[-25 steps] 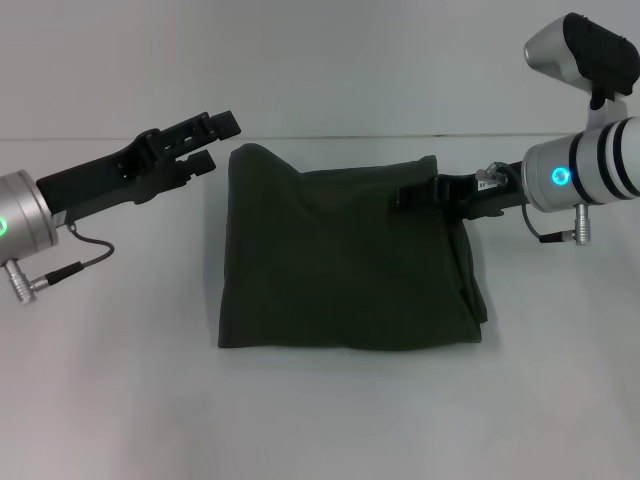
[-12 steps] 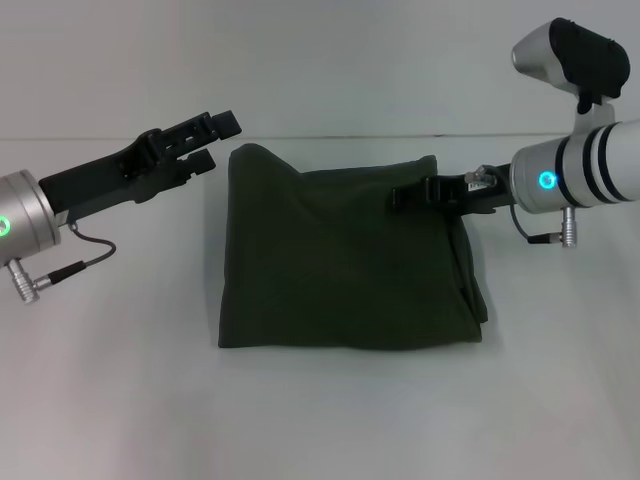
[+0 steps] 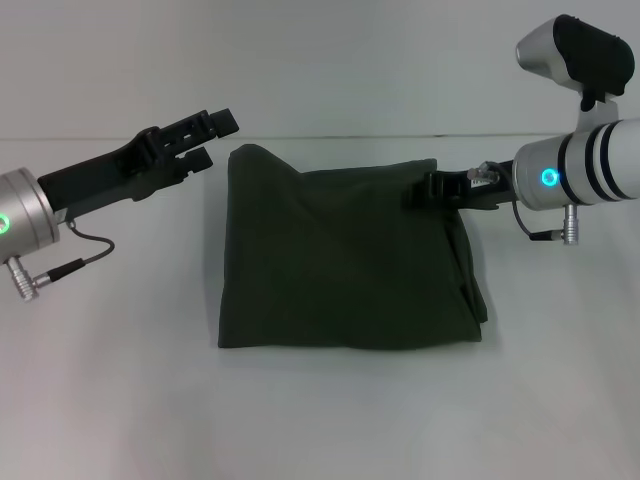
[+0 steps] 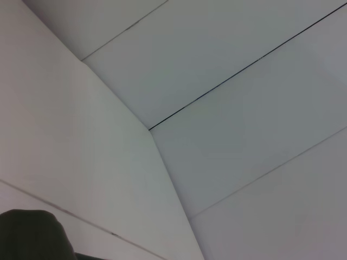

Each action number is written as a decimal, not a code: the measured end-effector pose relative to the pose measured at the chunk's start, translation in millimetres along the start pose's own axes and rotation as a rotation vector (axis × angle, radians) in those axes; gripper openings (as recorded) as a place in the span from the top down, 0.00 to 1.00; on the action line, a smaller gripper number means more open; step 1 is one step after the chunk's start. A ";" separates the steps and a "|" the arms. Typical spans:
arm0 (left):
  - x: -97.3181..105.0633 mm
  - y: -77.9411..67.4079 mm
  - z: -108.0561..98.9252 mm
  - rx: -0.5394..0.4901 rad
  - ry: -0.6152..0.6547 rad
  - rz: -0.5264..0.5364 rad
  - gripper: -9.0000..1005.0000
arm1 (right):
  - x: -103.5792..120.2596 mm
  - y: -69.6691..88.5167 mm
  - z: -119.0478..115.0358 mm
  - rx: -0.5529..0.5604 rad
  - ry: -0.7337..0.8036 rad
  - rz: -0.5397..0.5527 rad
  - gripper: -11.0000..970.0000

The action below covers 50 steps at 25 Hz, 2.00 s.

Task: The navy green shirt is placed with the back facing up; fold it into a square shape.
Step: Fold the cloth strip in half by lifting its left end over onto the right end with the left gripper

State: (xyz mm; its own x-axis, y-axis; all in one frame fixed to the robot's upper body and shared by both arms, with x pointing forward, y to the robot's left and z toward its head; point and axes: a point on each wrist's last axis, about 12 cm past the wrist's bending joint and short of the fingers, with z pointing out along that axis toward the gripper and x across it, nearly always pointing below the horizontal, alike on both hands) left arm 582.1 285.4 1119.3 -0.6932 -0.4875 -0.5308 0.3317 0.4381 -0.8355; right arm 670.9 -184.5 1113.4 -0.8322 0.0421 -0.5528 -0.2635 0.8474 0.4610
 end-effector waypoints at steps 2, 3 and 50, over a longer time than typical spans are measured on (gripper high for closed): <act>-0.1 0.2 0.1 -0.002 -0.001 0.001 0.08 | -0.7 1.2 0.3 -0.001 -0.001 -0.004 0.57; -0.1 0.4 0.3 -0.004 -0.002 0.001 0.08 | -1.0 1.6 0.4 -0.002 -0.001 -0.006 0.61; 1.2 2.2 1.7 0.003 -0.014 -0.018 0.08 | -16.3 4.7 9.6 0.244 -0.103 -0.247 0.89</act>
State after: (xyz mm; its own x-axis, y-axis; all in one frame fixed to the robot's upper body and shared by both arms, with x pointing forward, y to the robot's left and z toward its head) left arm 583.1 284.5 1116.6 -0.6901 -0.5061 -0.5173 0.3210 0.4266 -0.8456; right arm 687.9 -176.1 1117.9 -0.7010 -0.1374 -0.6998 -0.3159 0.9396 0.1320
